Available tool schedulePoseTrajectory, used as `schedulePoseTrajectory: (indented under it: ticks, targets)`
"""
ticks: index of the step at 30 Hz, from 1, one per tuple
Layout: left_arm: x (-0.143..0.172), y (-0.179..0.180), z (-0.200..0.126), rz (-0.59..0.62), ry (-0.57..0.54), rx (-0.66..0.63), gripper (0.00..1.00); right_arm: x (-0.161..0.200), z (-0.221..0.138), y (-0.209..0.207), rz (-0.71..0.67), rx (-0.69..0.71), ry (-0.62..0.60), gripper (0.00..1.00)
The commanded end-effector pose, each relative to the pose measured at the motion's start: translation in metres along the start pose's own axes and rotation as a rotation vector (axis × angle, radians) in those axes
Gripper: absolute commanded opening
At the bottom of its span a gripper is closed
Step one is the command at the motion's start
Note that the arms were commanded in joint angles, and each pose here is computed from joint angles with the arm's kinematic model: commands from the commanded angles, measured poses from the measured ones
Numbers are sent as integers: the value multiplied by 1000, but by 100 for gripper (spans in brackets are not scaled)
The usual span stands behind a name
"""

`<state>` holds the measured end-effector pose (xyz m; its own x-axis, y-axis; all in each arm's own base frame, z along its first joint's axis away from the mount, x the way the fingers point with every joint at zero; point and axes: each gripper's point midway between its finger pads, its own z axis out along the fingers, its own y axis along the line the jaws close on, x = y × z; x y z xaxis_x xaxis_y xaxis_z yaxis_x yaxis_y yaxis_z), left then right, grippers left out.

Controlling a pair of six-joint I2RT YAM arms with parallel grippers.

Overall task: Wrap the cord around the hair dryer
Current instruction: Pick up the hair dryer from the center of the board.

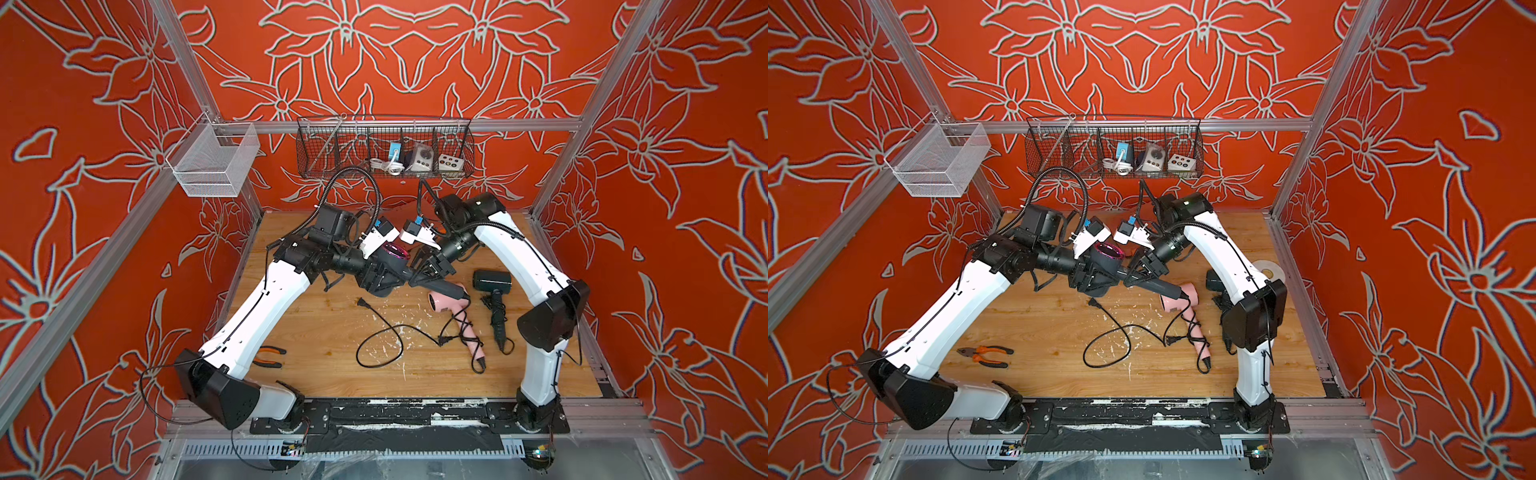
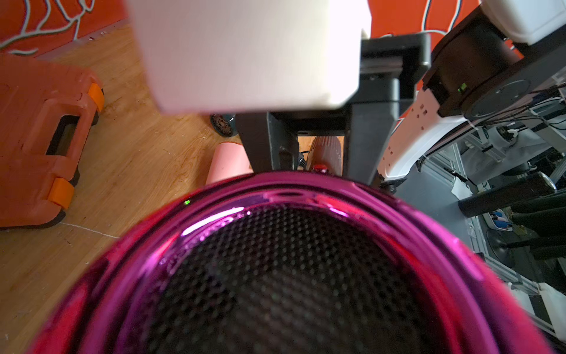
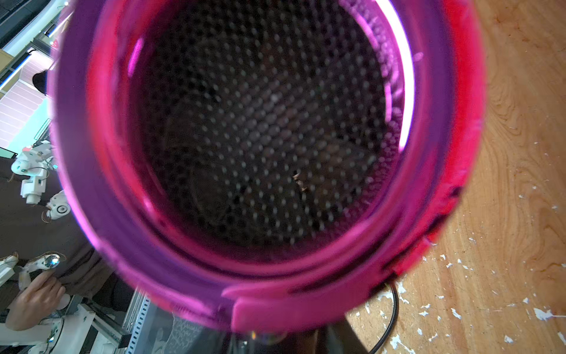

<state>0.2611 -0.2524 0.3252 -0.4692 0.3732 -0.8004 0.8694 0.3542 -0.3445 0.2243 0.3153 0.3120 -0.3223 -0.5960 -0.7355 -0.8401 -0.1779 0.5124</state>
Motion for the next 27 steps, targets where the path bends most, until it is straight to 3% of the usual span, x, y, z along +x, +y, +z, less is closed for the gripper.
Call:
schedulePoseTrajectory:
  ticks: [1,7,12,19,27]
  targets:
    - [-2,-23,-1,45,-18,9,0,-19,-3,-18,-52,57,-79,43]
    - [-8,-6,-20,57,-29,-113,0,-32,-41,-36,-69,244,-228,73]
    - [-21,6,-36,43,-61,-216,0,-34,-80,-44,-34,419,-339,86]
    - [-51,18,-76,10,-199,-391,0,-10,-113,-53,83,641,-450,91]
    - [-62,25,-118,-6,-305,-533,0,49,-103,-53,215,762,-464,92]
